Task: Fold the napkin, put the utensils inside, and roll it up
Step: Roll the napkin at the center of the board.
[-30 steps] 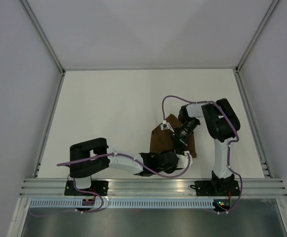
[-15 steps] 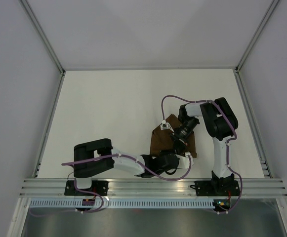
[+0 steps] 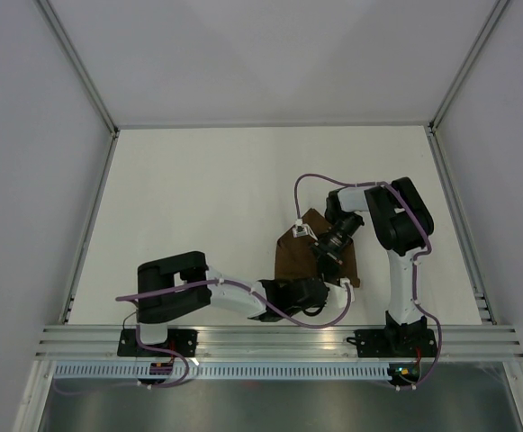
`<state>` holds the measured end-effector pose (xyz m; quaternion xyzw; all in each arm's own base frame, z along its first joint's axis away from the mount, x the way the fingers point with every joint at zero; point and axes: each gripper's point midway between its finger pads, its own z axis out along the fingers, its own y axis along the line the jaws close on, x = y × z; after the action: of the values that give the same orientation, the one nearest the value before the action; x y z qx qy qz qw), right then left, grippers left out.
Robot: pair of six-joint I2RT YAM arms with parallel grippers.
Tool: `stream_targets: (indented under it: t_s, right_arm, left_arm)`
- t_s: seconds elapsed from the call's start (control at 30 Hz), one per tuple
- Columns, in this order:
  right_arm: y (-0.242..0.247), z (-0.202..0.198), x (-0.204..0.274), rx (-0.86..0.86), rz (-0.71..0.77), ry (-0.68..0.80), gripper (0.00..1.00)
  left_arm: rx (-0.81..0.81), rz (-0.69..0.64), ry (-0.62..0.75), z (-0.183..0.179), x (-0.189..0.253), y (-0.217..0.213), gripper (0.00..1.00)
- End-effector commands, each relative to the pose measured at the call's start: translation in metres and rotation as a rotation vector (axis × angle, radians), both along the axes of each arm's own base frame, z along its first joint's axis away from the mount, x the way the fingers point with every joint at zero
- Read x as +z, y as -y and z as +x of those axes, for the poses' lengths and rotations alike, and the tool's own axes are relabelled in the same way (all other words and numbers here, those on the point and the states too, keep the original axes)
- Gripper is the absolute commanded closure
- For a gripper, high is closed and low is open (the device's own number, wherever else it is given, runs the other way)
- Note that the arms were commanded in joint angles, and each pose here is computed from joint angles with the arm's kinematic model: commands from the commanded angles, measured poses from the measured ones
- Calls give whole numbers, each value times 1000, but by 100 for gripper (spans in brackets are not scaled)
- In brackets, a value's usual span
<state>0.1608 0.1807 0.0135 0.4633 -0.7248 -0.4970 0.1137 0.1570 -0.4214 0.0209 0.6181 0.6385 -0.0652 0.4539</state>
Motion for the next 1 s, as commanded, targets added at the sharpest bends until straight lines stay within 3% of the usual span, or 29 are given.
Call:
stream_targets:
  t_s: [0.0,0.3,0.63,0.83,0.97]
  right_arm:
    - [6,22,-25,83,-3,187,58]
    - [3,44,11,21,5,308,42]
    - [18,109,68,-232,14,530,38]
    - [49,141,106,-424,77,669,38]
    - [63,137,120,-450,97,806,38]
  left_arm:
    - [-79,161,-203,-27,-59,-25,83]
    - [-93,166,-354,-37,-67,-30,94]
    - [-68,132,-509,-38,-67,-35,97]
    - [-19,99,-683,-31,-66,-42,97]
    - [-26,94,-830,-37,-63,-43,96]
